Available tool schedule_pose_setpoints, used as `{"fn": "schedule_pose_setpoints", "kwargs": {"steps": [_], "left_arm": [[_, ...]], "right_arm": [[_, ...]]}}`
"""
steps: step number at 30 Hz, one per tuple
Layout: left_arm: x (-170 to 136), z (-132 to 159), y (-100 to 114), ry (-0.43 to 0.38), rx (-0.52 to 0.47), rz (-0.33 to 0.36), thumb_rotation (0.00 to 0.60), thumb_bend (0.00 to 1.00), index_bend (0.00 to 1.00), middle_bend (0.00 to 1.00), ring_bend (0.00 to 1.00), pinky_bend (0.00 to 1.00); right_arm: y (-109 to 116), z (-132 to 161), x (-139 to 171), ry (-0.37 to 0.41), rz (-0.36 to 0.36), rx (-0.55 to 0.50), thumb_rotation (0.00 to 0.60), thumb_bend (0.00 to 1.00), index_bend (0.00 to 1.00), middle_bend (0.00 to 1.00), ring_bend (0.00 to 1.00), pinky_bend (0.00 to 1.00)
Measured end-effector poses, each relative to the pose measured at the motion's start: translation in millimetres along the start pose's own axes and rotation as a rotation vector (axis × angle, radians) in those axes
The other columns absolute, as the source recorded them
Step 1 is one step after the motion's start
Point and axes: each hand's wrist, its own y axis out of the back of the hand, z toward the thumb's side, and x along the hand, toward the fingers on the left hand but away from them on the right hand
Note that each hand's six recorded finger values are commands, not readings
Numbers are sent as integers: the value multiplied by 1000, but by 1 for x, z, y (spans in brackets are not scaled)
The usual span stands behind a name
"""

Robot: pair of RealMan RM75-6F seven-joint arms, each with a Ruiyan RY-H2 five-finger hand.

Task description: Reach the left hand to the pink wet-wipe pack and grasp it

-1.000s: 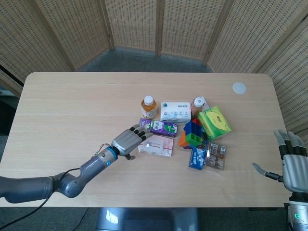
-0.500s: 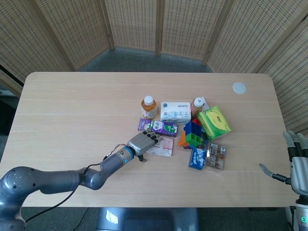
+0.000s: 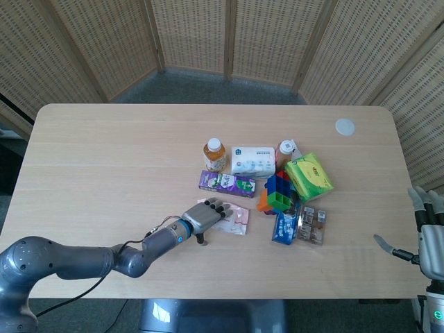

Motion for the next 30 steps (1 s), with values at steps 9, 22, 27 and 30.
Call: {"fn": "schedule_pose_setpoints", "kwargs": {"steps": [9, 22, 27, 30], "left_arm": [[-25, -5, 5, 3, 4, 77, 600, 267, 0, 23, 0, 0], [-6, -11, 6, 41, 24, 149, 600, 267, 0, 0, 0, 0], [9, -3, 2, 37, 17, 125, 600, 266, 0, 0, 0, 0], [13, 1, -1, 30, 13, 112, 600, 266, 23, 10, 0, 0]], "right_arm": [[-2, 6, -2, 11, 6, -5, 316, 30, 0, 0, 0, 0], [4, 1, 3, -7, -7, -15, 314, 30, 0, 0, 0, 0], [6, -2, 5, -12, -12, -19, 322, 29, 0, 0, 0, 0], [6, -3, 5, -14, -11, -19, 316, 31, 0, 0, 0, 0]]}}
